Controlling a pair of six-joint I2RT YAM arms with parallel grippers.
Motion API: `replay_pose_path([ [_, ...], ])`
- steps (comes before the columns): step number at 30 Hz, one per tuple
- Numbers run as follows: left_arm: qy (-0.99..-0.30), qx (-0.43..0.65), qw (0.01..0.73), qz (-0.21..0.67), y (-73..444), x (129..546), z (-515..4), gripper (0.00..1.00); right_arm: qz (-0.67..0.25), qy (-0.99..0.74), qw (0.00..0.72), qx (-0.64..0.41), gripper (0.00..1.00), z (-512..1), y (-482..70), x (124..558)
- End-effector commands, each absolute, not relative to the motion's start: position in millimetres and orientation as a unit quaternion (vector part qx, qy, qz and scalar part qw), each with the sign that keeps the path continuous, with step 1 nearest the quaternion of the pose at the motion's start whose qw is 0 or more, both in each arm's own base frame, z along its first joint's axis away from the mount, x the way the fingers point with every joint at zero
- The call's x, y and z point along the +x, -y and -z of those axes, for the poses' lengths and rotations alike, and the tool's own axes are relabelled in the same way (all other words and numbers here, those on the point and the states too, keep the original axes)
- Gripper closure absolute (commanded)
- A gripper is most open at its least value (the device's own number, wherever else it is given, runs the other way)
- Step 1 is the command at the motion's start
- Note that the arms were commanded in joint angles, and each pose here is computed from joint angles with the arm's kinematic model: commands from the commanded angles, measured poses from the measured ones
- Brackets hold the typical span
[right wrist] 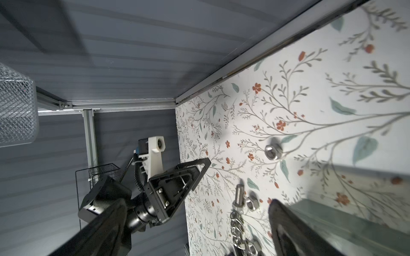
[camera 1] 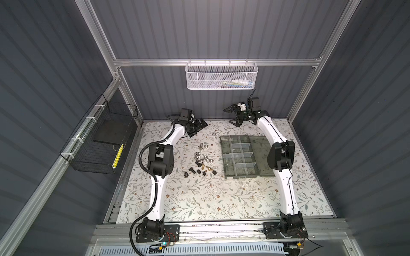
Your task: Sort the screws and nuts into containers
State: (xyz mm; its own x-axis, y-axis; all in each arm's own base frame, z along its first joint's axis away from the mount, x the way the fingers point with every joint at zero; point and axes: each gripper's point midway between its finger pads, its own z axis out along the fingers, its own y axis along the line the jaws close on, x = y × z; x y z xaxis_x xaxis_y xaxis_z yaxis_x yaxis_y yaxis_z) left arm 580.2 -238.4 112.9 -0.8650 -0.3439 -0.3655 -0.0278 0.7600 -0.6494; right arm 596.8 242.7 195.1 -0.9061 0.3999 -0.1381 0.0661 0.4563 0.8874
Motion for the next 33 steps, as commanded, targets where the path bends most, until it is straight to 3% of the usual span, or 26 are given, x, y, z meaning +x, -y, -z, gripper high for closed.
replay_pose_path([
  [1,-0.915,-0.059,0.242,0.317,257.9,578.9,-106.3,0.01,-0.457,-0.865,0.151,0.139,0.01,-179.8,-222.6,573.0],
  [8,-0.924,-0.01,0.272,0.268,272.8,587.8,-95.5,0.08,-0.375,-0.901,0.177,0.13,0.01,-189.9,-186.9,521.7],
  [20,-0.936,0.039,0.301,0.177,299.3,593.3,-53.1,0.25,-0.146,-0.958,0.209,0.131,0.01,-200.5,-121.7,431.2],
  [33,-0.938,0.068,0.318,0.122,312.4,594.8,-31.6,0.36,0.032,-0.966,0.233,0.111,0.01,-217.5,-69.2,389.8],
])
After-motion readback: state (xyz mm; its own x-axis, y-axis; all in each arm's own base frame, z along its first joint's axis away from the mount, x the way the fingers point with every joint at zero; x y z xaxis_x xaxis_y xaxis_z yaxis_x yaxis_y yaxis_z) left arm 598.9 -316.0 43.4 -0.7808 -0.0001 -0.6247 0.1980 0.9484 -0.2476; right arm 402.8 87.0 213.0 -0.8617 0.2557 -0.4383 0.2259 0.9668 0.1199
